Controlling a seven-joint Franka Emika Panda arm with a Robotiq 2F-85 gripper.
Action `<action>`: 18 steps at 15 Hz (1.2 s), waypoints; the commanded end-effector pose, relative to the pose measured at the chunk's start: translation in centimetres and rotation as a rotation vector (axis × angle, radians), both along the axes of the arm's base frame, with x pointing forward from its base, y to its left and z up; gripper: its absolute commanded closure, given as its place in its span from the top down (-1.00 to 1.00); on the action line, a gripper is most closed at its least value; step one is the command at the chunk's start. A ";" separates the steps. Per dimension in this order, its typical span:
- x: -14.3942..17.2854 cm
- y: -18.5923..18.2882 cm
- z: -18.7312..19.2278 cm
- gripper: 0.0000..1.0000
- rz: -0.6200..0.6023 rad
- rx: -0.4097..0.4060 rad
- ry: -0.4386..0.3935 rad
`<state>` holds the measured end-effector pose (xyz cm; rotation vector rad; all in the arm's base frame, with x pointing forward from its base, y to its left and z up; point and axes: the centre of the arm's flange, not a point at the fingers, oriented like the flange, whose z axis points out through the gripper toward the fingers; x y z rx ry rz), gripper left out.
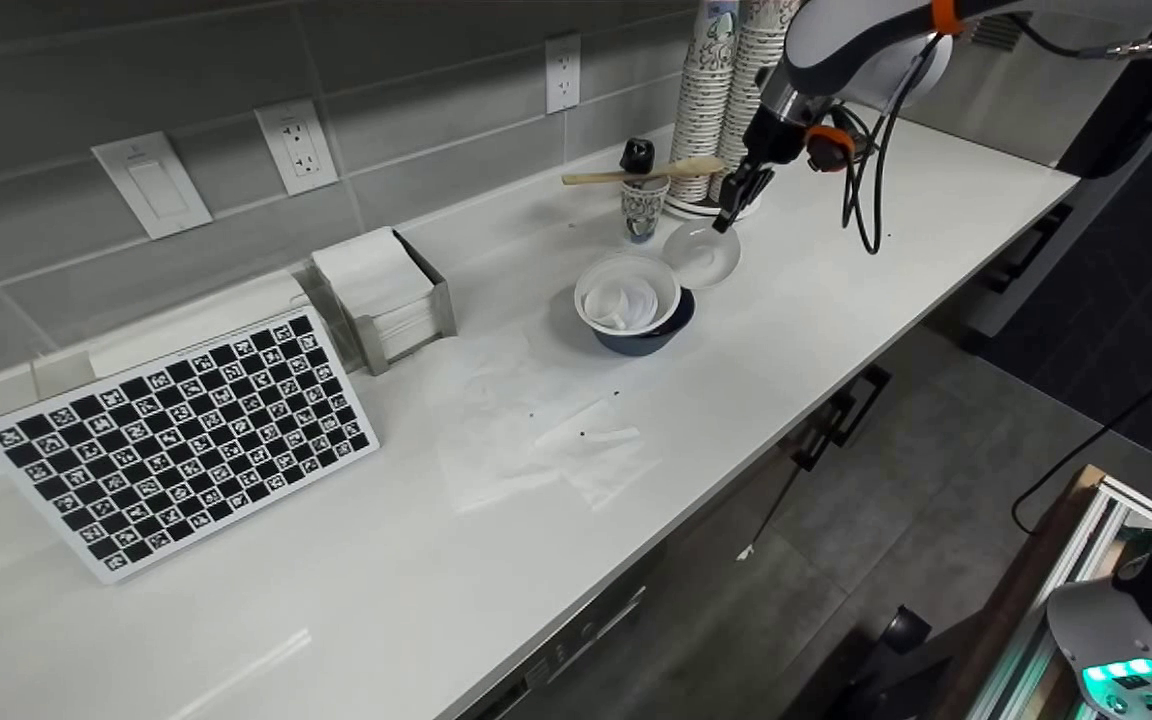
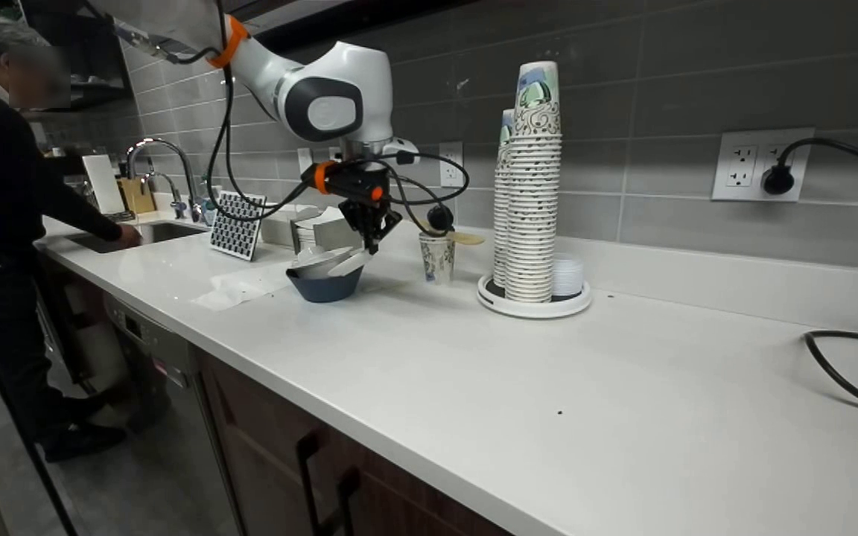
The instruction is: Put the white plate in the blue bowl.
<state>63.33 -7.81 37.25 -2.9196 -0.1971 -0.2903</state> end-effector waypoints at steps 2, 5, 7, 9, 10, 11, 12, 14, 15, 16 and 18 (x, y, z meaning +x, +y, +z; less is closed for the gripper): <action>-1.1 2.4 0.9 -0.95 0.025 -0.075 -0.033; -1.0 4.2 1.2 -0.95 0.042 -0.137 -0.069; -1.0 5.5 1.3 -0.96 0.056 -0.185 -0.092; -1.0 6.9 1.2 -0.96 0.069 -0.237 -0.114; -1.0 7.5 1.3 -0.95 0.075 -0.262 -0.122; -1.0 8.1 1.4 -0.96 0.079 -0.284 -0.132; -1.0 8.7 1.4 -0.96 0.081 -0.305 -0.140; -1.1 9.7 1.2 -0.96 0.087 -0.352 -0.150; -1.2 10.2 1.0 -0.96 0.089 -0.376 -0.154; -1.3 10.7 0.7 -0.96 0.092 -0.399 -0.165; -1.5 11.7 0.4 -0.96 0.097 -0.435 -0.183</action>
